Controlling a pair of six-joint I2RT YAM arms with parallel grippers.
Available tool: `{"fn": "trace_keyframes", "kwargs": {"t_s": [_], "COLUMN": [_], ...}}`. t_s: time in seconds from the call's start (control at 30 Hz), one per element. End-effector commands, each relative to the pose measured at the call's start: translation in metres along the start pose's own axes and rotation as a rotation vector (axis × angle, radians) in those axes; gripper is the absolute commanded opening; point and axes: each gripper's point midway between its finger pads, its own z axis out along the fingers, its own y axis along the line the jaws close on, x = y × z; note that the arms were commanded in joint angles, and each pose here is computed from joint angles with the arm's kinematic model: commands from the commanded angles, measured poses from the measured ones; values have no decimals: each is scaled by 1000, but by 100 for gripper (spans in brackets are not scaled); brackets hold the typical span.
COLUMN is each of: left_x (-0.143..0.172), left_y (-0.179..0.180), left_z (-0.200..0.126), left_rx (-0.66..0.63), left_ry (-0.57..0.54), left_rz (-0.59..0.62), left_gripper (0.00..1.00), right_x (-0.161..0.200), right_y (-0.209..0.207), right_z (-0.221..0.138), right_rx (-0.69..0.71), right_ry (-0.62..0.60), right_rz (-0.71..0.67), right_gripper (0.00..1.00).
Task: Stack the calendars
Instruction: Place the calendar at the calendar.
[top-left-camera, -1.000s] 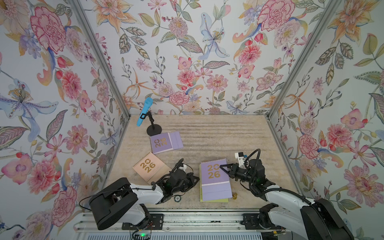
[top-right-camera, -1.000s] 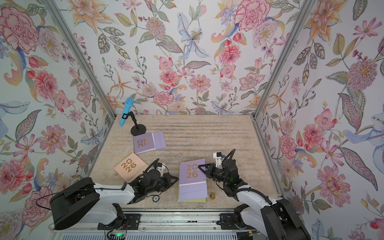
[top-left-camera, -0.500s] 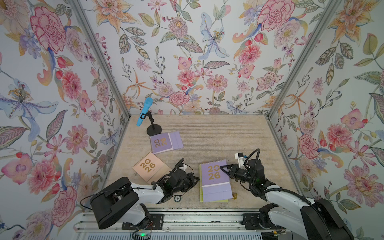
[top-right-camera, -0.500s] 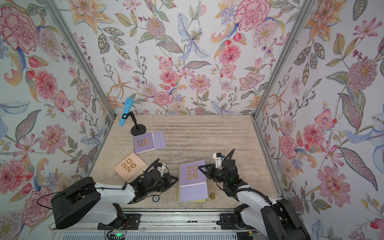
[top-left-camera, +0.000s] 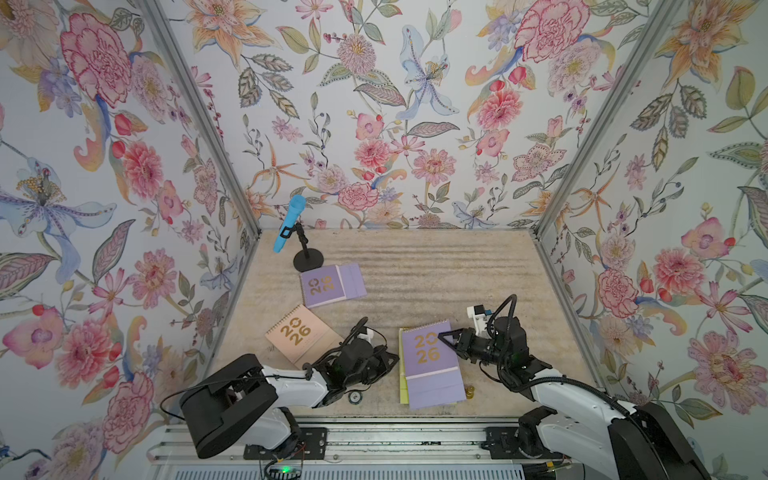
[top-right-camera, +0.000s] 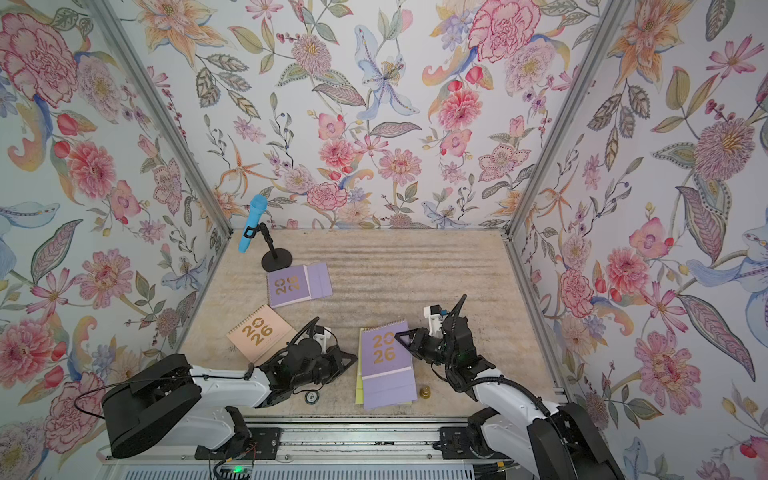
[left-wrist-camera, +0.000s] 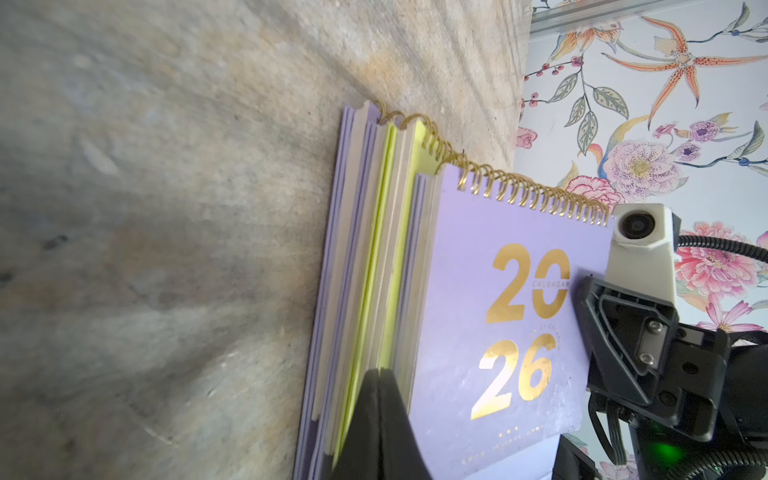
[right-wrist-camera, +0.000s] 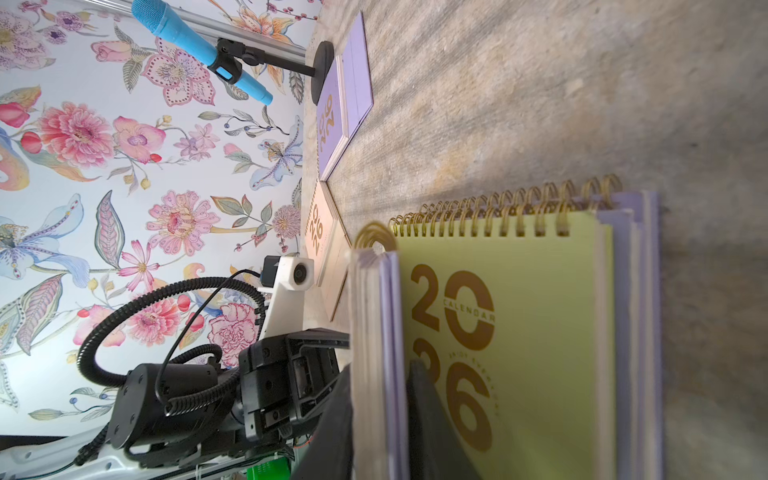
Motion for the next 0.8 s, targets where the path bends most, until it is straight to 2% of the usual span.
{"fn": "trace_keyframes", "kwargs": {"t_s": [0.0,0.2,0.77], "left_x": [2,2,0], "left_y": [-10,-8,-7], "left_z": [-1,-2,-4], "left_rx": [29,21,14], "left_ry": [6,5,-2], "left_rz": [-7,-6,0], "left_gripper": [3,3,3], "right_x": [-6,-1,6], "right_y": [12,10,-10], "right_z": [-1,1,1], "right_rx": [-7,42,224], "right_ry": [-16,2,43], "right_rz": [-37,-60,-76], "right_gripper": [22,28,34]}}
